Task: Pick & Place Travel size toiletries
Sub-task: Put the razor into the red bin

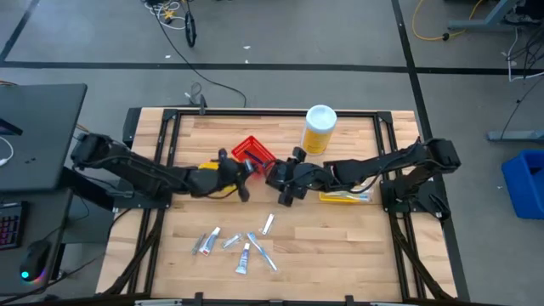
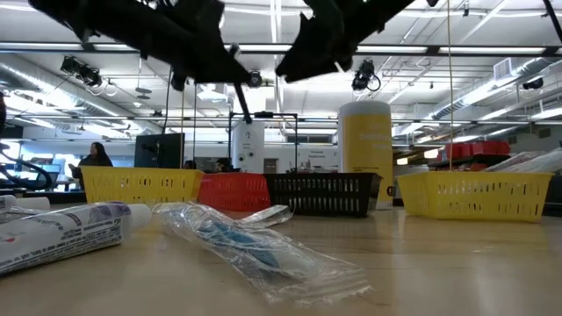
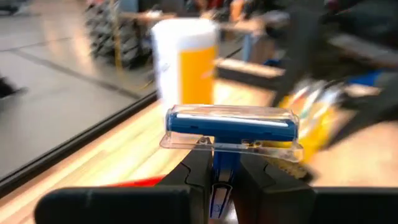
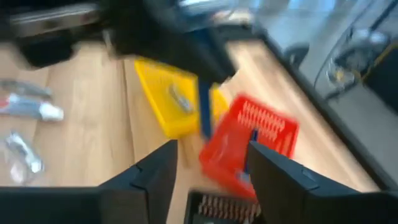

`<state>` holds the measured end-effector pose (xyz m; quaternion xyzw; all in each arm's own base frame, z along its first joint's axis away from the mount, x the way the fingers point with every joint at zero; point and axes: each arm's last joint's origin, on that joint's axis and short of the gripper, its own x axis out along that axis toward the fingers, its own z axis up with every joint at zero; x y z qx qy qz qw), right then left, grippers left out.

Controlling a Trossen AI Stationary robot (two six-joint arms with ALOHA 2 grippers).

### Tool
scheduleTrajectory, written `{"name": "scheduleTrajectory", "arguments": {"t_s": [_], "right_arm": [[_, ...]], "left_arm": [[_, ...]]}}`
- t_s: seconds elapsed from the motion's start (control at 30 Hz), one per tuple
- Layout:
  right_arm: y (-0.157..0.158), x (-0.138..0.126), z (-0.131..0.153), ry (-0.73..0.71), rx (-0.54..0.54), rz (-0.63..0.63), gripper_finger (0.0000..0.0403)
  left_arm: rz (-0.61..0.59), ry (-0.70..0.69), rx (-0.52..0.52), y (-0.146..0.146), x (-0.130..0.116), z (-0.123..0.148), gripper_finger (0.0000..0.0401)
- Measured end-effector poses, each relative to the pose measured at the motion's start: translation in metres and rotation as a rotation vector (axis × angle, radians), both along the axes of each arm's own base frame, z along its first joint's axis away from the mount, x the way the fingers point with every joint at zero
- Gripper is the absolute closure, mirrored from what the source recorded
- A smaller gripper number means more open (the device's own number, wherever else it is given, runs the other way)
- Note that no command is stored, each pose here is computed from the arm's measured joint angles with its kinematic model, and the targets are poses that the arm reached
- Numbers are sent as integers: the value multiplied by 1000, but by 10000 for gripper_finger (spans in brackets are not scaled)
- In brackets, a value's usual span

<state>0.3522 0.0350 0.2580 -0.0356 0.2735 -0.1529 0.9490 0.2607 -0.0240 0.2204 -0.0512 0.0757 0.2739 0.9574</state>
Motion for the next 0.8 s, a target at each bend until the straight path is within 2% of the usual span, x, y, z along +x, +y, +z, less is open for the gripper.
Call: {"name": "scheduleTrajectory", "arguments": {"t_s": [0.2,0.47,0.8], "right_arm": [[-1,-6,-8,87,44,-41,170],[-1,-8,-10,116,50,-38,170],[-1,-9,-11,121,49,-38,193]], "left_arm": [[75,154,22,39,1,-15,358],[-73,428,164,73,8,-44,358],[-66,660,264,92,10,-78,358]]}}
